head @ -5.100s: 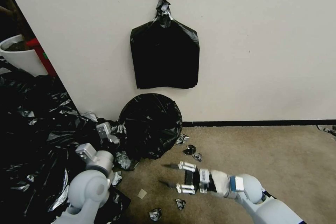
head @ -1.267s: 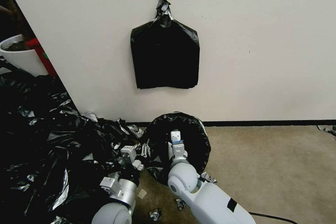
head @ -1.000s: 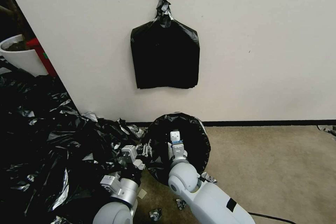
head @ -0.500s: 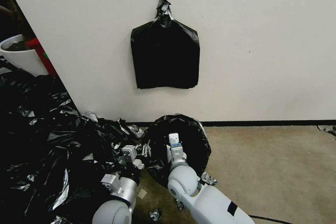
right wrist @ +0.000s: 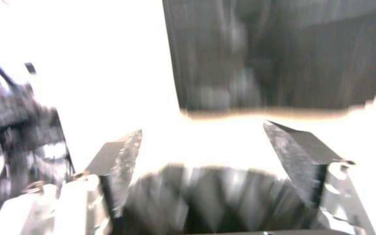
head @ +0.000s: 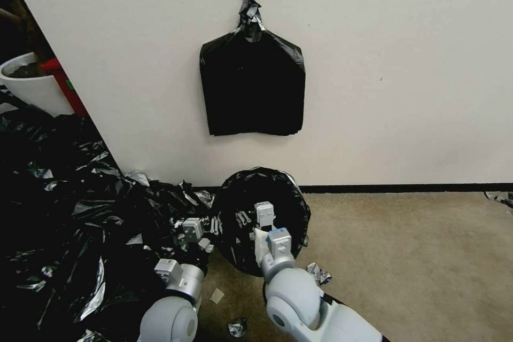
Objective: Place a trash bag onto the trash bin.
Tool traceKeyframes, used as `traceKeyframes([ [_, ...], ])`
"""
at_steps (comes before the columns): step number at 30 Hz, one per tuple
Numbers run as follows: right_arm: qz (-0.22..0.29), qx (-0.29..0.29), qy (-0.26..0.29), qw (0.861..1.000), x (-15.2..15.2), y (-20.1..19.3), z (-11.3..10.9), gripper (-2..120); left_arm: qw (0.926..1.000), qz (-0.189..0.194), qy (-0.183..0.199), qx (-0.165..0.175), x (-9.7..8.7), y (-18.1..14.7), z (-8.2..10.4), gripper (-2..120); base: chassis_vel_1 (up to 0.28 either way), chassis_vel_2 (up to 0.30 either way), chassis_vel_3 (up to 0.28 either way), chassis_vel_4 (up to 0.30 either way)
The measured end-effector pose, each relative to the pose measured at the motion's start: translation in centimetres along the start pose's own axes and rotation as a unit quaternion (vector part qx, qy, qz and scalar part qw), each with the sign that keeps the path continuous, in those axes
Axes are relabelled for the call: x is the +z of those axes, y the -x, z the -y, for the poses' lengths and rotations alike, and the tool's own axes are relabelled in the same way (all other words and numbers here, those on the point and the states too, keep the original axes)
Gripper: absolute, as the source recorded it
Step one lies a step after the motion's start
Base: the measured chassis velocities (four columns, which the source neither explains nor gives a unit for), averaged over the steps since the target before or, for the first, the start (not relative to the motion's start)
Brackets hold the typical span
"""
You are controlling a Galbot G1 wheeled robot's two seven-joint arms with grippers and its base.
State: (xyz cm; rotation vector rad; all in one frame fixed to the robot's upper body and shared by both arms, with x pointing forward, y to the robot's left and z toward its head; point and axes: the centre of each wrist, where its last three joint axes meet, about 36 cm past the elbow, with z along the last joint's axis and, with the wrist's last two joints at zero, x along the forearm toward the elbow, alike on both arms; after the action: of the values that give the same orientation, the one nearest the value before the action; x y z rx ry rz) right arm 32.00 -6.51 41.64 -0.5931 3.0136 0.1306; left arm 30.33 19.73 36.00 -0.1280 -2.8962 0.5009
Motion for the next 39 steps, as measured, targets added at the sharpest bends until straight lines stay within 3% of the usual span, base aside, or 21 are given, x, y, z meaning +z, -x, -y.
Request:
traceKeyframes([
  [2,0.058,-0.002,-0.017,0.998,-0.7,-0.2,1.2,84,0.9983,-0.042,-0.031,-0.027,-1.2,0.2,0.2,6,0.000,0.000,0.000,0.000],
  [3,0.096,0.008,-0.030,0.995,-1.3,-0.3,2.2,91,0.9940,-0.081,-0.059,-0.043,-2.2,0.4,0.3,6,0.000,0.000,0.000,0.000],
  [4,0.096,0.008,-0.030,0.995,-1.3,-0.3,2.2,91,0.9940,-0.081,-0.059,-0.043,-2.2,0.4,0.3,6,0.000,0.000,0.000,0.000],
  [6,0.119,0.027,-0.032,0.992,-2.2,-0.8,2.9,98,0.9862,-0.132,-0.084,-0.053,-3.1,0.8,0.4,6,0.000,0.000,0.000,0.000],
  [7,0.119,0.027,-0.032,0.992,-2.2,-0.8,2.9,98,0.9862,-0.132,-0.084,-0.053,-3.1,0.8,0.4,6,0.000,0.000,0.000,0.000],
  [9,0.112,0.039,-0.021,0.993,-2.3,-1.5,2.8,100,0.9792,-0.169,-0.097,-0.057,-3.3,1.2,0.5,6,0.000,0.000,0.000,0.000],
  [16,0.088,0.049,-0.005,0.995,-1.5,-2.0,2.6,100,0.9753,-0.192,-0.087,-0.067,-1.7,1.6,0.8,9,0.000,0.000,0.000,0.000],
  [20,0.073,0.055,0.004,0.996,-1.1,-2.1,2.3,100,0.9765,-0.190,-0.074,-0.071,-1.2,0.8,0.7,23,0.000,0.000,0.000,0.000],
  [25,0.063,0.058,0.007,0.996,-0.4,-1.8,2.1,100,0.9802,-0.178,-0.051,-0.070,-1.5,-0.7,0.7,39,0.000,0.000,0.000,0.000],
  [27,0.059,0.060,0.007,0.996,0.0,-1.6,2.0,100,0.9826,-0.167,-0.041,-0.071,-1.9,-1.6,0.9,51,0.000,0.000,0.000,0.000],
  [32,0.056,0.063,0.007,0.996,0.4,-1.4,2.1,100,0.9843,-0.157,-0.036,-0.073,-2.8,-2.3,1.1,63,0.000,0.000,0.000,0.000],
  [33,0.055,0.065,0.007,0.996,0.5,-1.3,2.1,100,0.9848,-0.153,-0.034,-0.074,-3.0,-2.4,1.1,70,0.000,0.000,0.000,0.000],
  [36,0.059,0.069,0.008,0.996,0.5,-1.2,2.3,100,0.9892,-0.125,-0.036,-0.068,-3.4,-2.3,0.6,79,0.000,0.000,0.000,0.000],
  [38,0.065,0.077,0.008,0.995,0.5,-1.1,2.7,100,0.9947,-0.081,-0.036,-0.052,-3.5,-2.2,0.3,86,0.000,0.000,0.000,0.000],
  [39,0.080,0.094,0.004,0.992,0.9,-1.0,3.6,100,0.9987,0.036,-0.009,-0.035,-3.0,-1.7,-1.1,94,0.000,0.000,0.000,0.000],
])
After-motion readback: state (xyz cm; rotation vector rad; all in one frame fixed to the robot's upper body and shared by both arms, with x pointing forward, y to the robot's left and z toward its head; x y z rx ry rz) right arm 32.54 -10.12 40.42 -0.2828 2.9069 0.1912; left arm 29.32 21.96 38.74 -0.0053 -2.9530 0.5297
